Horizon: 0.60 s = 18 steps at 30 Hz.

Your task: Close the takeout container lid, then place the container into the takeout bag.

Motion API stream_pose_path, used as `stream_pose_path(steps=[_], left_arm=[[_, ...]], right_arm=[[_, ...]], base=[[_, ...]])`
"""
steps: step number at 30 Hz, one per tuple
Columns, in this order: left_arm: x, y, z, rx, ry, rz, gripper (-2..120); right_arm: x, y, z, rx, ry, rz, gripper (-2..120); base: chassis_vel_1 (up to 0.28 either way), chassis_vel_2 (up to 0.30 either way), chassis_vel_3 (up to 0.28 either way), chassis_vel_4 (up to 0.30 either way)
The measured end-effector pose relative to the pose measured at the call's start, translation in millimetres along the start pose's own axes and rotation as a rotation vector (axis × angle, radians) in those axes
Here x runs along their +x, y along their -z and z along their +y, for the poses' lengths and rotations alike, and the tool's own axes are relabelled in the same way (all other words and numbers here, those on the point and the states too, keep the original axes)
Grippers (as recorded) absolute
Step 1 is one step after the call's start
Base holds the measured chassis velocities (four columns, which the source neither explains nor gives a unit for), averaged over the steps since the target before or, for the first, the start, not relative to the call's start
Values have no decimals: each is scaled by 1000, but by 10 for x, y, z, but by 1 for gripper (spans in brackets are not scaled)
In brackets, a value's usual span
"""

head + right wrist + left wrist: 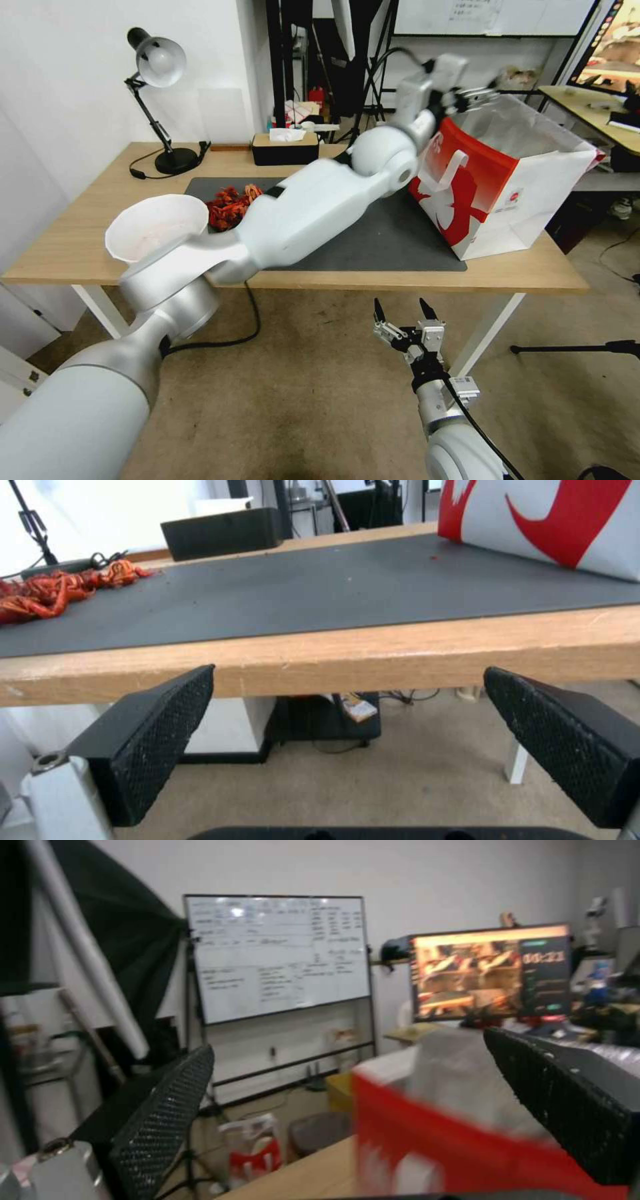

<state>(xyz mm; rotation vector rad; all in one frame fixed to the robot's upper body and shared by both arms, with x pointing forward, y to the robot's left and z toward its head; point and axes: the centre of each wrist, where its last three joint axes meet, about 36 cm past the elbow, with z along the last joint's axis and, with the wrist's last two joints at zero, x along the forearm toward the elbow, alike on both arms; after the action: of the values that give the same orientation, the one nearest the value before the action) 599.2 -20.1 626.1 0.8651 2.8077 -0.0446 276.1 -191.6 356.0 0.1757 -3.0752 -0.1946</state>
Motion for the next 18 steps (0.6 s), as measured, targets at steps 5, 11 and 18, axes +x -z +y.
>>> stream_pose_path(steps=[5, 11, 18], left_arm=[[593, -282, 332, -20, 45, 26, 100], [1341, -652, 537, -54, 143, 86, 100], [2031, -904, 597, -86, 307, 131, 100]], right_arm=[[17, 62, -24, 10, -1, -16, 100], [8, 132, -31, 28, -9, -39, 100], [-9, 230, -47, 94, -43, -86, 100]], base=[[0, 0, 0, 0], [0, 0, 0, 0], [0, 0, 0, 0]])
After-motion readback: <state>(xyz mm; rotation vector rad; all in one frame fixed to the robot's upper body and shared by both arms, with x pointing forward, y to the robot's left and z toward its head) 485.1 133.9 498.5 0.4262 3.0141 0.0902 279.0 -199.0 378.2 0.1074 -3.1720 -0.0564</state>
